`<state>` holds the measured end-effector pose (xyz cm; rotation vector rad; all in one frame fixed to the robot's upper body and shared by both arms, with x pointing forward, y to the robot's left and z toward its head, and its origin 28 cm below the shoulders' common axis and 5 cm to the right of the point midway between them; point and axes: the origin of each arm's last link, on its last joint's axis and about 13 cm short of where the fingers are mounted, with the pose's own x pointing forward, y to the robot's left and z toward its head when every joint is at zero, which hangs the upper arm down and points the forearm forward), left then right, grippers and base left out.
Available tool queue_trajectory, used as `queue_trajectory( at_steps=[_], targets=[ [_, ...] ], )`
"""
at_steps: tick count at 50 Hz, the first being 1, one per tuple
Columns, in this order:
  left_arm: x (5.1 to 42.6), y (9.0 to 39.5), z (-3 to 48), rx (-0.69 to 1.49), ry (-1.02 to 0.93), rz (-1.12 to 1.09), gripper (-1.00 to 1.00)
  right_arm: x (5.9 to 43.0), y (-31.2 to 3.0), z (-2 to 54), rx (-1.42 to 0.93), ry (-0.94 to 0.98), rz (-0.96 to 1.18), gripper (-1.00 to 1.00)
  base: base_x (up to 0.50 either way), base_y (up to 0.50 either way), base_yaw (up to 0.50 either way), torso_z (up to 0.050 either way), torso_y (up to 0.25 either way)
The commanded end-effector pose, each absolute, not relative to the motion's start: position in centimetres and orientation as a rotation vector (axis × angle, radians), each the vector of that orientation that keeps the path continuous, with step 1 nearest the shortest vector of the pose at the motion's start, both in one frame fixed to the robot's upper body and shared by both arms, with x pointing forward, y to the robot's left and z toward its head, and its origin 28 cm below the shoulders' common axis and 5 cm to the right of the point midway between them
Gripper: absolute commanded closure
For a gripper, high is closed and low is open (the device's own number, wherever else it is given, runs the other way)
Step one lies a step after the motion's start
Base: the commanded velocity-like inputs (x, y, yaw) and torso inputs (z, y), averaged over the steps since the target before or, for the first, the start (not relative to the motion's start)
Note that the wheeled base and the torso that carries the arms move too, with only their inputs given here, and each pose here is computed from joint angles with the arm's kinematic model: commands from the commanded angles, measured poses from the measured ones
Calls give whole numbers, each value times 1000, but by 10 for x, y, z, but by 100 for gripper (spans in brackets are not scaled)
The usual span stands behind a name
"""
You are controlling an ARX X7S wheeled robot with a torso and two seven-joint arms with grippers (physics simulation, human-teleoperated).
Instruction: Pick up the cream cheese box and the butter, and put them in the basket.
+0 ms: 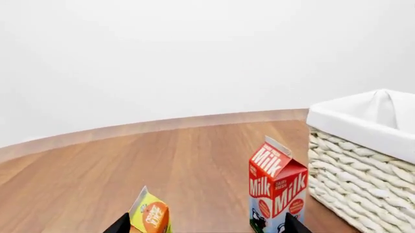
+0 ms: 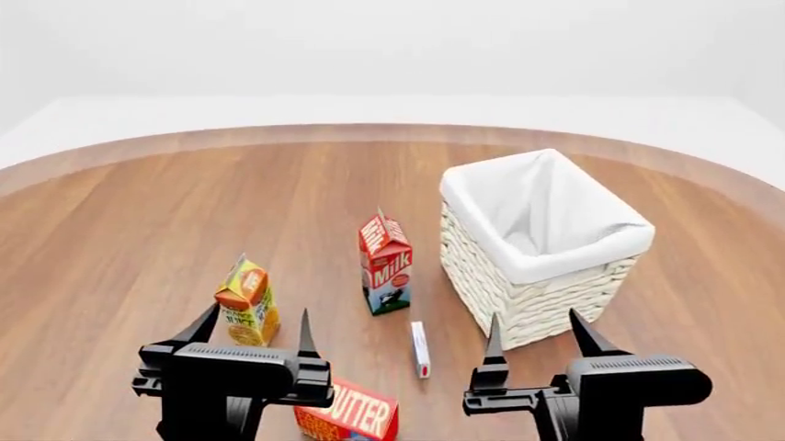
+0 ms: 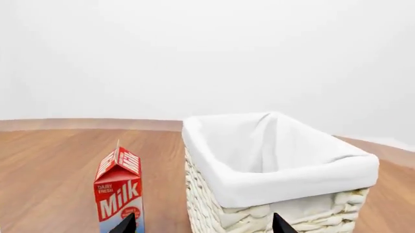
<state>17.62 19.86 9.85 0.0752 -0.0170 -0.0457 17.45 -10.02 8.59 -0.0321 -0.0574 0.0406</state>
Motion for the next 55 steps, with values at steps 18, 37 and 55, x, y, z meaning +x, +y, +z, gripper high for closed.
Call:
queue_trajectory(
  at_steps=[18,37,55],
  targets=[
    [176,198,98,77,-14,-49,-100,174,-100,87,-14,-72,47,-100,336,0,0,0,1],
    [160,207,120,74,-35,-23,-100,161,-91,110,-5,-79,111,-100,0,0,0,0,0],
    [152,215,129,77,-45,11,-100,167,-77,128,-57,-22,128,-100,0,0,0,0,0]
  ],
)
